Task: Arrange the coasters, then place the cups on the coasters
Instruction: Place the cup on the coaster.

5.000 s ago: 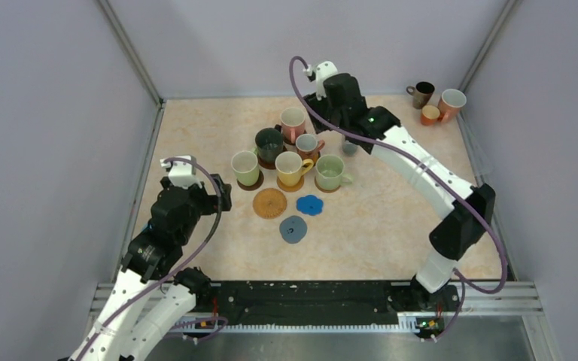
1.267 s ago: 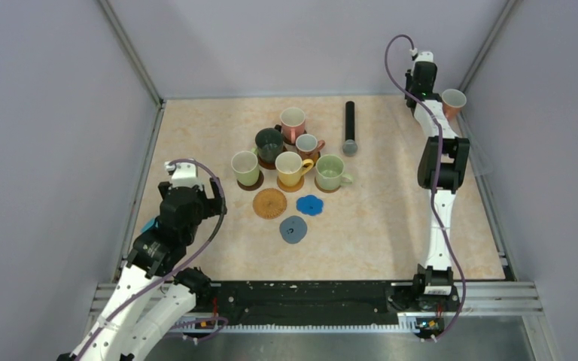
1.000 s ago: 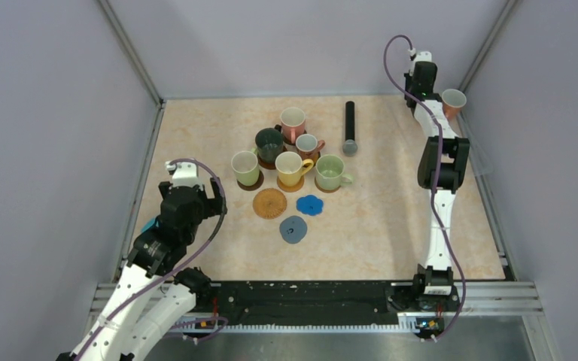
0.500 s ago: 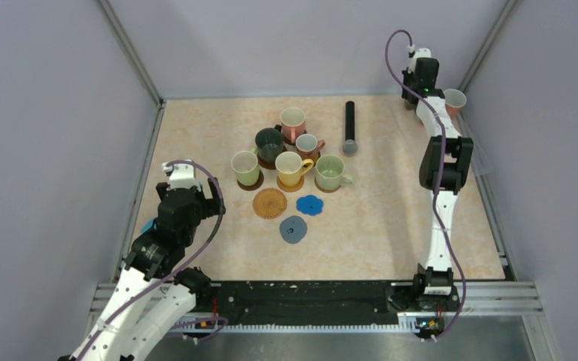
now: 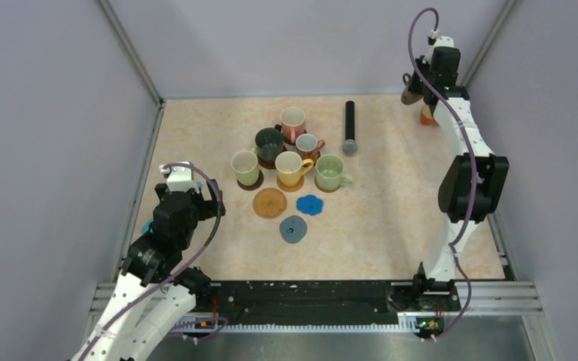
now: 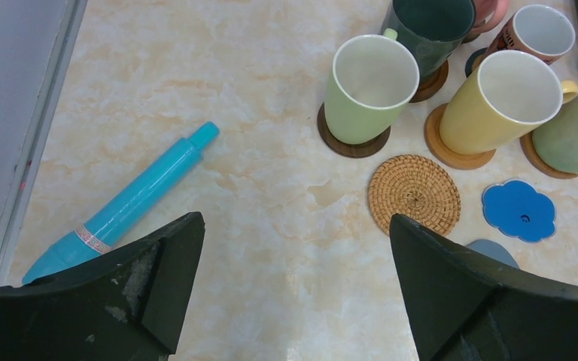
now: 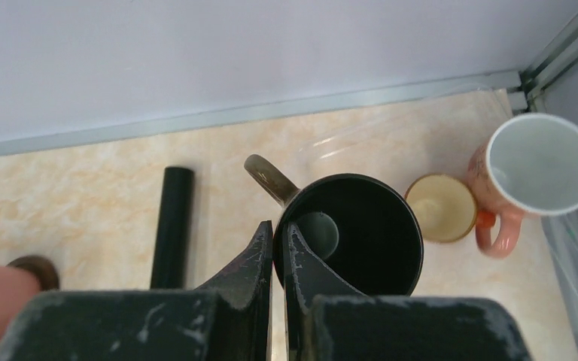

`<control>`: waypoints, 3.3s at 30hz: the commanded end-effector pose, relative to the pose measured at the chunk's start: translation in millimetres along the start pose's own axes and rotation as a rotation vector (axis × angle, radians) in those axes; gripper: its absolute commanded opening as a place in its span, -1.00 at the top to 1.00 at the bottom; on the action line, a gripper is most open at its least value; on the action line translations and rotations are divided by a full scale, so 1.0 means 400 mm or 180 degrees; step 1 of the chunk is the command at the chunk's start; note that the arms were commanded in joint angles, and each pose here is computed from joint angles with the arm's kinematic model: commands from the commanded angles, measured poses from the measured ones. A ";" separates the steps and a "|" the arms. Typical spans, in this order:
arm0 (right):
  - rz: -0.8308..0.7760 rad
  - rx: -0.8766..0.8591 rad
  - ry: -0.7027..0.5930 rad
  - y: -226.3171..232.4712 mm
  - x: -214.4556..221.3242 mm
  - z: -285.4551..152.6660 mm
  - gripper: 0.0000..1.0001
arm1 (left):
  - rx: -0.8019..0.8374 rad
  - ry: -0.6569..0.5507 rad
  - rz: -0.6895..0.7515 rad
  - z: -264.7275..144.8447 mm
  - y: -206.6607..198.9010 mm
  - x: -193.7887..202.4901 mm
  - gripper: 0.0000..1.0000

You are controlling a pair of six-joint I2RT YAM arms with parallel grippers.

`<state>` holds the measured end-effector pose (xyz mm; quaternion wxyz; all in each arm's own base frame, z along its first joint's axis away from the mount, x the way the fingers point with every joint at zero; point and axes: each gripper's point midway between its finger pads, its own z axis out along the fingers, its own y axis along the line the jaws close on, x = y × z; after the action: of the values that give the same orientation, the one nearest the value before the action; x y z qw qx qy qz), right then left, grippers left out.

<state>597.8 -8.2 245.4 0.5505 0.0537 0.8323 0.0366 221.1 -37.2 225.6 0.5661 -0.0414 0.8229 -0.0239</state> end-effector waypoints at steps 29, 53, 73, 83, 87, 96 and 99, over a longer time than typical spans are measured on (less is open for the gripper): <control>-0.0532 -0.2169 -0.0176 0.680 0.127 -0.760 1.00 | -0.0028 -0.0060 -0.0024 0.006 -0.005 -0.031 -0.97; -0.1801 -0.3232 0.0171 0.987 0.546 -0.767 1.00 | -0.0461 -0.0425 -0.0253 -0.041 0.074 -0.080 -0.97; -0.2103 -0.2244 0.0259 0.874 0.618 -0.677 1.00 | -0.0213 -0.0349 -0.0241 -0.034 0.037 -0.070 -0.97; -0.1948 -0.1860 0.0296 0.849 0.604 -0.642 1.00 | -0.0092 -0.0298 -0.0198 -0.028 0.018 -0.063 -0.98; -0.1774 -0.1732 0.0325 0.839 0.610 -0.630 1.00 | -0.0065 -0.0306 -0.0185 -0.027 0.014 -0.065 -0.98; -0.1528 -0.1553 0.0466 0.802 0.616 -0.603 1.00 | -0.0048 -0.0315 -0.0200 -0.029 0.013 -0.065 -0.98; -0.1509 -0.1563 0.0482 0.801 0.620 -0.599 1.00 | -0.0044 -0.0316 -0.0196 -0.029 0.012 -0.066 -0.98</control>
<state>284.4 336.8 124.1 0.4415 -0.3176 0.8343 0.0897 215.7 -27.7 233.9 0.5811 -0.0682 0.8107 -0.0201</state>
